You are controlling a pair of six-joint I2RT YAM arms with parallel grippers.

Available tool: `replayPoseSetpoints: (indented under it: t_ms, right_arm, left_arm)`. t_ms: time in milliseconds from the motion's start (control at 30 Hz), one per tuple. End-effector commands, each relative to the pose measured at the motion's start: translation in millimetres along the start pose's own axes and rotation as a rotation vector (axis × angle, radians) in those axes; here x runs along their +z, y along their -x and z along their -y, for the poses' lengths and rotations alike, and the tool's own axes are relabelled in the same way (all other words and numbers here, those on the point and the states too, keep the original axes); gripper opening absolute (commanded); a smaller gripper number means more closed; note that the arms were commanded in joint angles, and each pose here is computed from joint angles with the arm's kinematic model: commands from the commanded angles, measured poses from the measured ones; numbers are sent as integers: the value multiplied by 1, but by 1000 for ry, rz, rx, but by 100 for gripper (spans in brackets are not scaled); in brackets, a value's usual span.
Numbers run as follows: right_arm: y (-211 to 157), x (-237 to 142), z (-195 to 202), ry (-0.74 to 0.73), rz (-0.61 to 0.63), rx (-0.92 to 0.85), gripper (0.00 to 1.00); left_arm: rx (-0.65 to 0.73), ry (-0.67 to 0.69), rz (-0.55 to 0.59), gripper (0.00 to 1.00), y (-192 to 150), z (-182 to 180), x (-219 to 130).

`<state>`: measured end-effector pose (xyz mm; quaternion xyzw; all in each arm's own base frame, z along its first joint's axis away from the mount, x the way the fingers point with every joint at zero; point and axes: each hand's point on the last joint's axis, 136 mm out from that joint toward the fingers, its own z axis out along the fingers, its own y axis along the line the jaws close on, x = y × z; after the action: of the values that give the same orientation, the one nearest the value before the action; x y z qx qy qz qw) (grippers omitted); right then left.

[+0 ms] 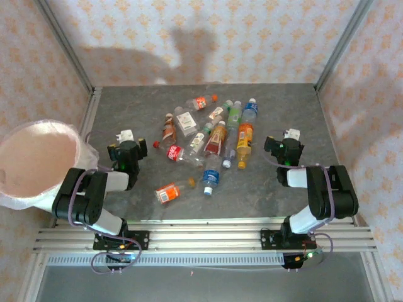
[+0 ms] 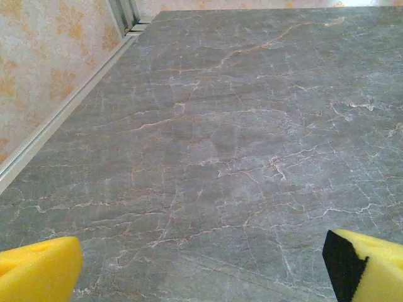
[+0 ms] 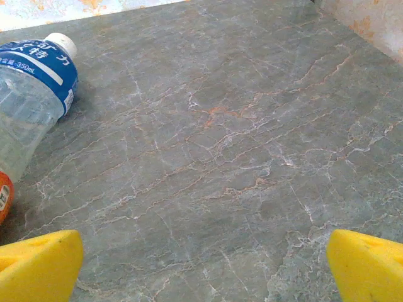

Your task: Put the plastic bottles in the bin

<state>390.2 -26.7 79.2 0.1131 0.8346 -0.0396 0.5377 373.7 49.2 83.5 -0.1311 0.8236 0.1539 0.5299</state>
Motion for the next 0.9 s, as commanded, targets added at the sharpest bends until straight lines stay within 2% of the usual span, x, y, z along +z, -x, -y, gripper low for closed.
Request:
replayPoseSetpoints:
  t_ms: [0,767,867]
  right_arm:
    - [10,-1,1,-11,33,18,99]
    - [11,-1,1,-5,31,23,99]
    - [11,-1,0,-1,32,22,99]
  left_arm:
    - [-49,27,54,100,18,-4,-1]
    - [-56,47,64,100,20,-7,-3]
    - [-42,14,61,100,23,-2,-5]
